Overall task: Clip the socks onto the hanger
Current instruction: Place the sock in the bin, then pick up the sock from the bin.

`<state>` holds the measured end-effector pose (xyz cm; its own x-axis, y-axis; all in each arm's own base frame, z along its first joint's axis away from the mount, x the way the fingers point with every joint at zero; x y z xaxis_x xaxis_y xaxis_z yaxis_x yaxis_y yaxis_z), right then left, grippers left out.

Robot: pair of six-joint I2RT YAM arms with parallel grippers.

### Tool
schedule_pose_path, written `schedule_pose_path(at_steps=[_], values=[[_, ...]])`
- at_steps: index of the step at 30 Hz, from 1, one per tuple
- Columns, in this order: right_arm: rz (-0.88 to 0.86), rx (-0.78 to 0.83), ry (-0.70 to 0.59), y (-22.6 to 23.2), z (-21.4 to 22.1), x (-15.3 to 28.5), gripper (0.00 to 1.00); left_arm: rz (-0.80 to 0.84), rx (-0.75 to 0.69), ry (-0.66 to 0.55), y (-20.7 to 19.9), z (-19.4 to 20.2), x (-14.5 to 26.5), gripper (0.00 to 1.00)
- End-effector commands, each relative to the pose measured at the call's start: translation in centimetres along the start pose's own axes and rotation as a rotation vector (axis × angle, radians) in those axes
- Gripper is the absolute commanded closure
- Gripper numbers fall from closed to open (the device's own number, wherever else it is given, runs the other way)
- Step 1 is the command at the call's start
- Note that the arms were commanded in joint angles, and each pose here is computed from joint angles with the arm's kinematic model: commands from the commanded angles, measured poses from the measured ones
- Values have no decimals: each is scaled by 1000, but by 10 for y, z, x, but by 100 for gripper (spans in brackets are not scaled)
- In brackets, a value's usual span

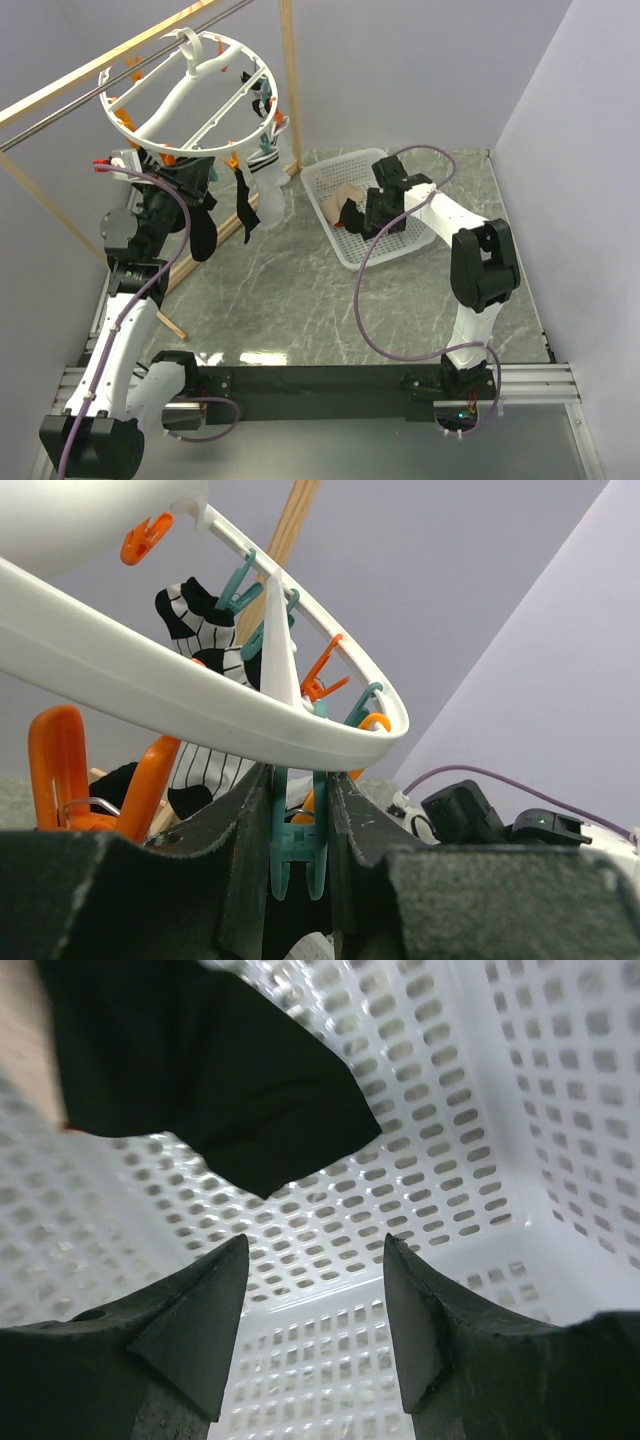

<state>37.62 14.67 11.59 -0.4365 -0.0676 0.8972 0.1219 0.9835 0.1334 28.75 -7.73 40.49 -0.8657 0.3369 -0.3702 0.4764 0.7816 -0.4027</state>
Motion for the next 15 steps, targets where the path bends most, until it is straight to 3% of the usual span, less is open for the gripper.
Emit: schedule_pose_path(at_steps=[1, 11, 15], values=[[4, -19, -2, -1, 8, -2, 37, 33, -29, -54, -13, -19, 2, 94], [-58, 147, -87, 15, -6, -12, 39, 20, -41, -48, -11, -19, 2, 94], [25, 219, -96, 16, -5, -19, 39, 20, -40, -46, -10, -18, 0, 94]])
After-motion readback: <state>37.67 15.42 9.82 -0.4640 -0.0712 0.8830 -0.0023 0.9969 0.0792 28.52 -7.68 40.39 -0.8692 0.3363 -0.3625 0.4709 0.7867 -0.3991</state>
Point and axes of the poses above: each gripper's point midway between its finger pads, its own x axis back along the fingers, its own y axis along the line the jaws close on, z = x × y, the point moved 4 cm from there along x, back along the fingers, and after that the axes turned 3 degrees about -x, right-handed, at the moved point
